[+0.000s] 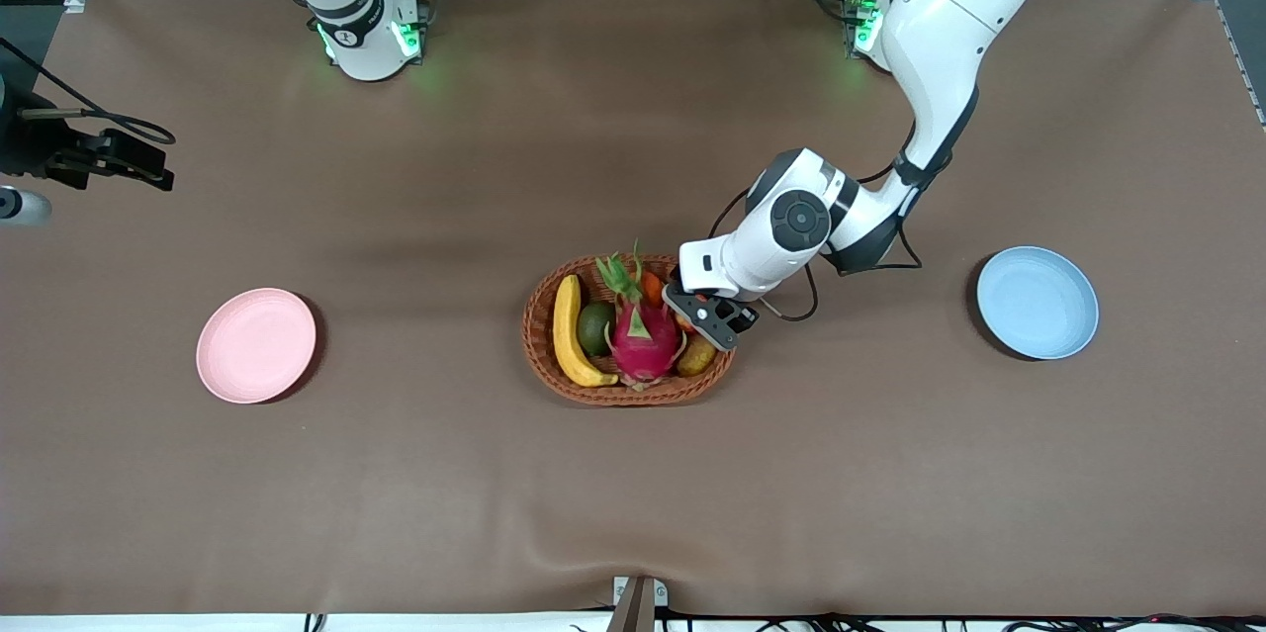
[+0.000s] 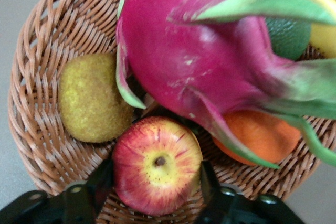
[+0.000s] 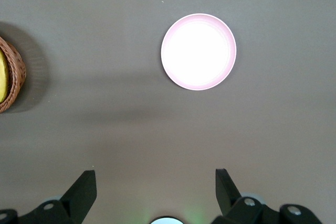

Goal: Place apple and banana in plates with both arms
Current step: 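Lower the left gripper and close it on the red apple, then lift the apple with the left gripper while the right gripper reaches out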

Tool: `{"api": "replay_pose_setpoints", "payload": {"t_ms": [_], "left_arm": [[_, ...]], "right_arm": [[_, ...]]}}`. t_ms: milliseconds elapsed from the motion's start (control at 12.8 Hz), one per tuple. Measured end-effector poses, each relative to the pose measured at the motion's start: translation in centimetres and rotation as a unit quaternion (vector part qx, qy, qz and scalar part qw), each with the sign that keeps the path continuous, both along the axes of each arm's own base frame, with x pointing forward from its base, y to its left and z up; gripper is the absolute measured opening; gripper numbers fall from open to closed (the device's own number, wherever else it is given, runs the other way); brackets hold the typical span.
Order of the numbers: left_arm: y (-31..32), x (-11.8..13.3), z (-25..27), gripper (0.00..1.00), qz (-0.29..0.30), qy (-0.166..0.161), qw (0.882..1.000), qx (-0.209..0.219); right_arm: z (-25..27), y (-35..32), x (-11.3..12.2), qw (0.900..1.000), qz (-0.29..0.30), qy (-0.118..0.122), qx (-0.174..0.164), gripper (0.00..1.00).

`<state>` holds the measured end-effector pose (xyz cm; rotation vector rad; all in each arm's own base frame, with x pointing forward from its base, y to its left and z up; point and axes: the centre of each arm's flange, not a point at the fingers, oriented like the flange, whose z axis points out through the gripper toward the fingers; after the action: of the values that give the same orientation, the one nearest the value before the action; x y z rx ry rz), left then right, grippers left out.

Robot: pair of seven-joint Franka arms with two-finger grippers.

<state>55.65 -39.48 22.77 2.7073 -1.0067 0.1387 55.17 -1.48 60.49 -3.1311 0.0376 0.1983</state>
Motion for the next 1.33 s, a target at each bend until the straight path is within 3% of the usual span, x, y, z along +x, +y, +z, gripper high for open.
{"api": "replay_pose_setpoints", "payload": {"t_ms": [390,937,1327], "left_arm": [[0.0,0.4,0.9,0.68,0.006,-0.002,1.0,0.0],[0.8,-0.1,10.4,0.68,0.036,0.013,0.999,0.035],[10.1,3.9,13.2,0.68,0.116,0.029,0.991,0.058]], "right_arm": [[-1.4,1.6,0.7,0.999,0.007,0.012,0.029,1.0],[-5.6,8.2,2.9,0.997,0.058,0.024,0.046,1.0],[-9.7,13.8,4.6,0.994,0.091,0.02,0.053,1.0]]}}
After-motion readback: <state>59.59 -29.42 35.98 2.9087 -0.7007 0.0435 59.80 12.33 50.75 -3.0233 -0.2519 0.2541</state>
